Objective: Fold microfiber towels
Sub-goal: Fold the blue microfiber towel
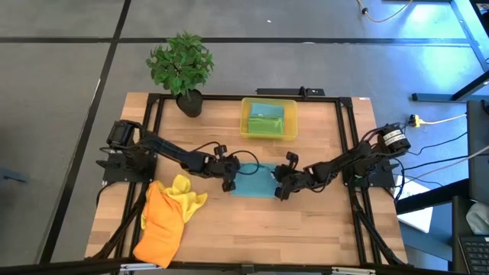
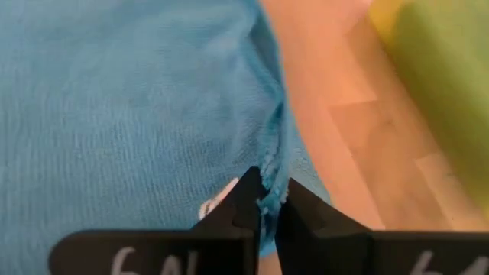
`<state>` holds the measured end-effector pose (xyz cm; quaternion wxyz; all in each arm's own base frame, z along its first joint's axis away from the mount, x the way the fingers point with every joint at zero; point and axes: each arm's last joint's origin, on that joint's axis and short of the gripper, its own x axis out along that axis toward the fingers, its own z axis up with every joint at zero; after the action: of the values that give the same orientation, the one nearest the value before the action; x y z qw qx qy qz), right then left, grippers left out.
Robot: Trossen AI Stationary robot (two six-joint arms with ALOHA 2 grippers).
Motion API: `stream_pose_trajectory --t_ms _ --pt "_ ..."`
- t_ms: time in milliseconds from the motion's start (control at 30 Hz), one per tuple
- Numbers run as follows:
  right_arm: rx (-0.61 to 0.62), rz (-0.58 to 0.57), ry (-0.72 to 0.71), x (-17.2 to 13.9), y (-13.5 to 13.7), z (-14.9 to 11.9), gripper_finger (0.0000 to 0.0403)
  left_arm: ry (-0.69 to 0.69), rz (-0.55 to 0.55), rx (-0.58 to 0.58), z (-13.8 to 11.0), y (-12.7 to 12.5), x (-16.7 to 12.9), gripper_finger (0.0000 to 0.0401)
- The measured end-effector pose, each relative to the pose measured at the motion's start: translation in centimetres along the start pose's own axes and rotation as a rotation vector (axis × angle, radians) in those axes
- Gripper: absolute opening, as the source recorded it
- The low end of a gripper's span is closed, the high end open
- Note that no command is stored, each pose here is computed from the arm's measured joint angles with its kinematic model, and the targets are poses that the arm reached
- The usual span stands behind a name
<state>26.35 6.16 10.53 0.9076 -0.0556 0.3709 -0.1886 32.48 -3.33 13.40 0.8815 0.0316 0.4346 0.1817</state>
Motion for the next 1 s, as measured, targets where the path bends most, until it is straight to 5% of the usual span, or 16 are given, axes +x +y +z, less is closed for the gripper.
stream_pose_trajectory --t_ms 267,500,733,1000 --pt "-0.071 -0.026 -0.003 -0.1 -0.2 0.1 0.0126 0.0 -0.011 -0.027 0.5 0.7 -2.0 0.0085" --pt "-0.064 -0.179 -0.044 -2.2 -1.5 1.6 0.0194 -0.101 -0.004 -0.095 1.6 0.9 -6.1 0.0084" --pt "0.049 -0.19 -0.128 -4.6 -1.9 2.7 0.0189 -0.23 -0.003 -0.094 1.4 -2.5 -7.8 0.0081" --pt "0.014 0.085 -0.194 -4.4 1.6 2.7 0.0153 -0.222 0.036 0.014 -0.4 -5.6 -5.3 0.0081"
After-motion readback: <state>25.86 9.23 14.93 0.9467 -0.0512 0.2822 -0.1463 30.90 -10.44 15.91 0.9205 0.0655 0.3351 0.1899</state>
